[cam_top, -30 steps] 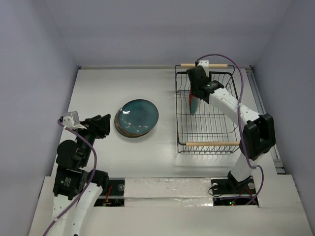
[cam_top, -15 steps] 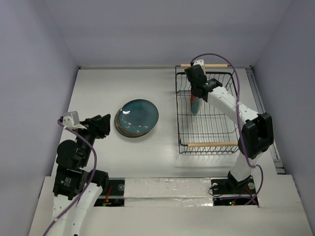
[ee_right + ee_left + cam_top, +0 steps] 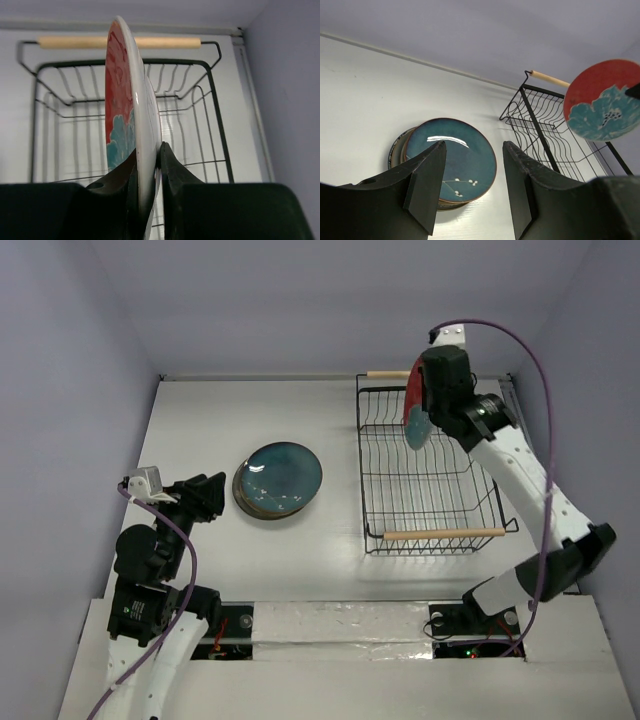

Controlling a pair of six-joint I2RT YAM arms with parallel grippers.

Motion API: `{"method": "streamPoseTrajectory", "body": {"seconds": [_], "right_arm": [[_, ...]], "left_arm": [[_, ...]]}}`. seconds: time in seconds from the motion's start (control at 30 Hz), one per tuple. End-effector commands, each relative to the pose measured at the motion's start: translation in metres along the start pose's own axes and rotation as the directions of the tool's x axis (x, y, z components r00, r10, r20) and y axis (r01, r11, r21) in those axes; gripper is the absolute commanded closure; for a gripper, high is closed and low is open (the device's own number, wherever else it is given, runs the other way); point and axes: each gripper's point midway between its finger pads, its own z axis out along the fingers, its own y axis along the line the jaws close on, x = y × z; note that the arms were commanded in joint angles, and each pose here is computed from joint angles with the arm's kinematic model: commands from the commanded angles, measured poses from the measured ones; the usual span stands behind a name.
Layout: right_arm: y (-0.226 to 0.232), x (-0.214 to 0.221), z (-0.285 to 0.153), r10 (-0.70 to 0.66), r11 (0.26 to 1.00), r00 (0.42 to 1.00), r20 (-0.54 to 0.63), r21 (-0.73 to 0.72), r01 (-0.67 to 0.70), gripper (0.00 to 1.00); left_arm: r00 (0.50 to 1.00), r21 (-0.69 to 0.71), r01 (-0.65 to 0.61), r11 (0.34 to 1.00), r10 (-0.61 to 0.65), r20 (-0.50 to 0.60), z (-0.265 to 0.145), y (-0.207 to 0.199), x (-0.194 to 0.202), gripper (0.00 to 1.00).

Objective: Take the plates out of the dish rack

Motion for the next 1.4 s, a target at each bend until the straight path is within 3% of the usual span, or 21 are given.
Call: {"method": "streamPoseTrajectory", "body": {"seconds": [0.0, 0.13, 0.17, 0.2, 0.23, 0.3, 0.47, 0.67, 0.87, 1.2, 1.37], "right_arm": [[-0.021, -0.093, -0.072, 0.341, 0.931, 0.901, 0.269, -0.231, -0.283, 1.0], [0.031, -0.102, -0.101, 0.455, 0.802, 0.857, 0.241, -0.53, -0.277, 1.0], [0.047, -0.113, -0.112, 0.514, 0.736, 0.826, 0.232, -0.614, -0.285, 1.0], [0.068, -0.113, -0.123, 0.517, 0.662, 0.833, 0.195, -0.709, -0.245, 1.0], [0.084, -0.107, -0.114, 0.518, 0.648, 0.839, 0.166, -0.717, -0.258, 1.0], [0.124, -0.105, -0.133, 0.52, 0.512, 0.85, 0.084, -0.827, -0.232, 1.0], [0.201, -0.087, -0.133, 0.514, 0.33, 0.854, -0.079, -0.901, -0.282, 1.0], [0.274, -0.062, -0.127, 0.472, 0.202, 0.854, -0.218, -0.916, -0.345, 1.0], [0.316, -0.02, -0.105, 0.442, 0.122, 0.814, -0.376, -0.874, -0.47, 1.0], [0.346, 0.047, -0.061, 0.398, 0.195, 0.782, -0.48, -0.789, -0.583, 1.0], [0.35, 0.06, -0.053, 0.387, 0.214, 0.776, -0.498, -0.77, -0.601, 1.0]], "left_arm": [[1.0, 0.051, 0.003, 0.999, -0.004, 0.023, 0.003, -0.01, -0.005, 0.54], [1.0, 0.049, 0.003, 0.999, -0.004, 0.024, 0.003, -0.01, -0.005, 0.54], [1.0, 0.049, 0.003, 0.999, -0.004, 0.024, 0.003, -0.01, -0.005, 0.54], [1.0, 0.048, 0.003, 0.999, -0.004, 0.024, 0.003, -0.009, -0.005, 0.54], [1.0, 0.047, 0.003, 0.999, -0.004, 0.023, 0.003, -0.009, -0.005, 0.54], [1.0, 0.043, 0.005, 0.999, -0.006, 0.022, 0.004, -0.009, -0.004, 0.54], [1.0, 0.041, 0.005, 0.999, -0.006, 0.024, 0.003, -0.008, -0.005, 0.54], [1.0, 0.042, 0.005, 0.999, -0.006, 0.022, 0.003, -0.008, -0.005, 0.54], [1.0, 0.043, 0.005, 0.999, -0.006, 0.022, 0.004, -0.009, -0.005, 0.54], [1.0, 0.046, 0.005, 0.999, -0.006, 0.024, 0.003, -0.009, -0.005, 0.54], [1.0, 0.045, 0.005, 0.999, -0.006, 0.026, 0.003, -0.009, -0.005, 0.54]]}}
